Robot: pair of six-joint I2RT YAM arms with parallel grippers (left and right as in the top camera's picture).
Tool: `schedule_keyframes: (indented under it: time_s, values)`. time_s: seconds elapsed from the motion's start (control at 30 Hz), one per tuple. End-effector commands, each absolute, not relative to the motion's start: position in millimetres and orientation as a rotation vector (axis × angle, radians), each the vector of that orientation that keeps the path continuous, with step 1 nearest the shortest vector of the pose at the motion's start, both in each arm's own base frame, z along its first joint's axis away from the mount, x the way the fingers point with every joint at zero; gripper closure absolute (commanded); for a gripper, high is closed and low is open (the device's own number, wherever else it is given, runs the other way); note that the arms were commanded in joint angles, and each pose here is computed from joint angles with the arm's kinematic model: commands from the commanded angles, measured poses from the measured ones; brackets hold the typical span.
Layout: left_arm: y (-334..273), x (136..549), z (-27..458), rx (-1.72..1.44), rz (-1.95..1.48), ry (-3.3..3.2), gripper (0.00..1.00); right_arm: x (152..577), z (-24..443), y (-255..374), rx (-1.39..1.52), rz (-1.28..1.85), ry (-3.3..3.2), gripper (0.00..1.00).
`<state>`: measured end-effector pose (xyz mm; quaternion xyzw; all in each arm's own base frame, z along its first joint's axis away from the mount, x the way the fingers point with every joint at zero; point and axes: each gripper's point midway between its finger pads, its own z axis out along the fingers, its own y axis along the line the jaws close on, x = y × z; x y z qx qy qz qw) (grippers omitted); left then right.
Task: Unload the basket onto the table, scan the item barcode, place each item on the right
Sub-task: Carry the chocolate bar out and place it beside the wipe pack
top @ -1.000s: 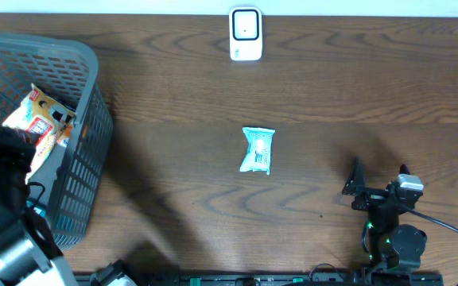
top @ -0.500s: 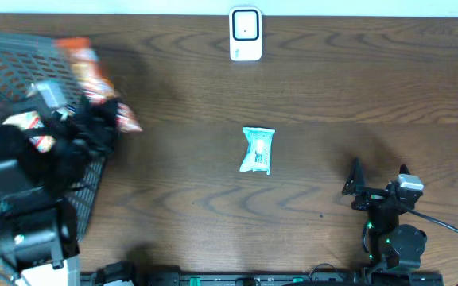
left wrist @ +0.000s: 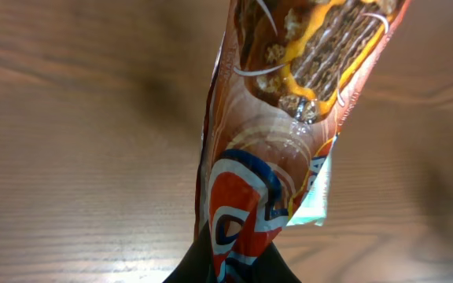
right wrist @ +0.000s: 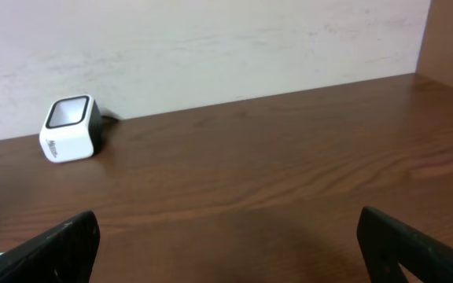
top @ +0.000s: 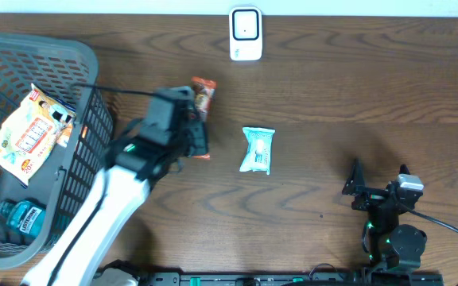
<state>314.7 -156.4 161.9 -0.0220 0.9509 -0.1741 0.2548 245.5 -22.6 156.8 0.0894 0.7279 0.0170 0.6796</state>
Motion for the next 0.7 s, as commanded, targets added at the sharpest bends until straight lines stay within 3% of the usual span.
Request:
schedule_keyframes:
  time_s: [0.0, 0.27, 0.67]
  values:
    - [-165.6, 322.0, 114.7, -0.127, -0.386, 2.691, 0.93, 245.2, 156.8, -22.6, 0.195, 0.033, 1.633, 0.01]
    - [-198.2, 317.4, 41.7, -0.246, -0.385, 2.854, 0.93, 245.2, 156.8, -22.6, 0.194, 0.033, 1.633, 0.01]
    - [-216.1, 314.2, 7.5, -0.349, -0.375, 2.892, 0.91, 245.2, 156.8, -22.5, 0.194, 0.033, 1.633, 0.01]
